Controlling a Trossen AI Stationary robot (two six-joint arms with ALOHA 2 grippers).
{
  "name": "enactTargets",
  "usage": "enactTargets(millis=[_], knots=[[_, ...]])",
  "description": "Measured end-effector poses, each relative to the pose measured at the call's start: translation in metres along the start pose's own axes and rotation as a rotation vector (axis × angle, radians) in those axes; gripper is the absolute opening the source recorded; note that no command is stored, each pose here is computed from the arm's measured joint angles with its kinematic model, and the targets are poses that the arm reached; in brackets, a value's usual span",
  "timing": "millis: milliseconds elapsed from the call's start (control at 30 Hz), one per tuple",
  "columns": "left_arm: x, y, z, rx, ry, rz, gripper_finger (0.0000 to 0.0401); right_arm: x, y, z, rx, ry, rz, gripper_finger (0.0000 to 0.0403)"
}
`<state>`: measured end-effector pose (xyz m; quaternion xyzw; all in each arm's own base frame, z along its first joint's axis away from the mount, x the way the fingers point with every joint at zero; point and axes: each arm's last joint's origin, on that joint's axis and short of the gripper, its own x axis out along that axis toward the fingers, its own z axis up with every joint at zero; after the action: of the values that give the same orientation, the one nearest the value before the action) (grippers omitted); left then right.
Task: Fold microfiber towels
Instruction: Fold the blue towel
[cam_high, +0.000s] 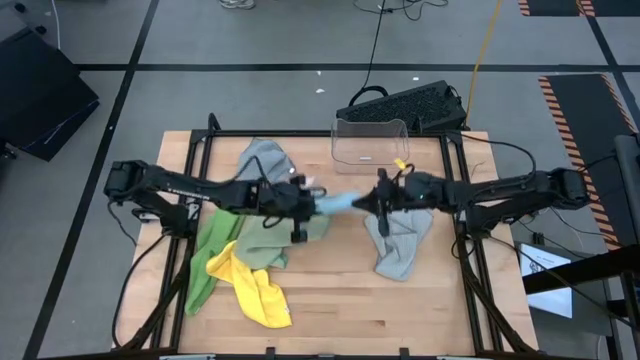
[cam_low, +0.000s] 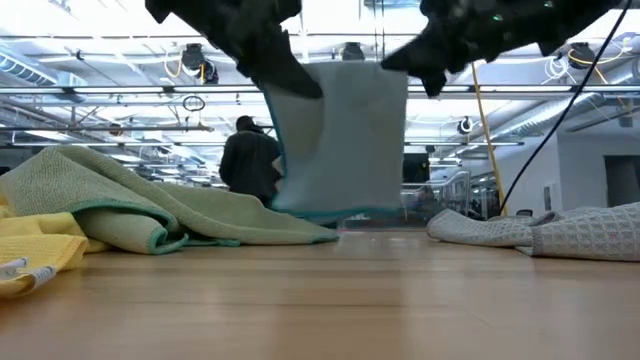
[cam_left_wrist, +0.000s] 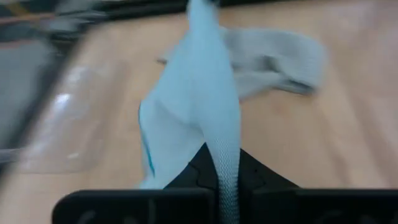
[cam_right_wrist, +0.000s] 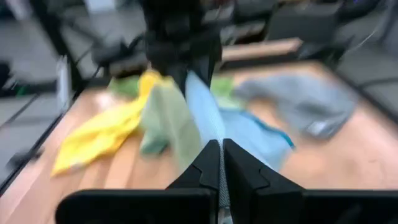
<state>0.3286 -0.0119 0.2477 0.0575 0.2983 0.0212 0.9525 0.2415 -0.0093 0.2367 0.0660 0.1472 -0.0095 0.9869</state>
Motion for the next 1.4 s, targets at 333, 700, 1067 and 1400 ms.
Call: enactTargets(millis=[333,700,1067,1400], knots=[[0.047,-0.088,-0.031,-0.023,0.085,-0.341,0.0018,0.005,0.050,-0.079,0.129,0.127,0.239,0.0004],[0.050,-0.125,-0.039,-0.133,0.101,-0.468,0.0021,0.027,0.093,-0.116,0.195,0.207,0.373,0.0004],[0.059,-0.093,-0.052,-0.066,0.212,-0.215,0.0026,0.035,0.079,-0.123,0.178,0.228,0.095,0.0004],[0.070,-0.049,-0.052,-0.040,0.216,-0.157,0.0006,0.034,0.069,-0.130,0.142,0.266,-0.052,0.0004]])
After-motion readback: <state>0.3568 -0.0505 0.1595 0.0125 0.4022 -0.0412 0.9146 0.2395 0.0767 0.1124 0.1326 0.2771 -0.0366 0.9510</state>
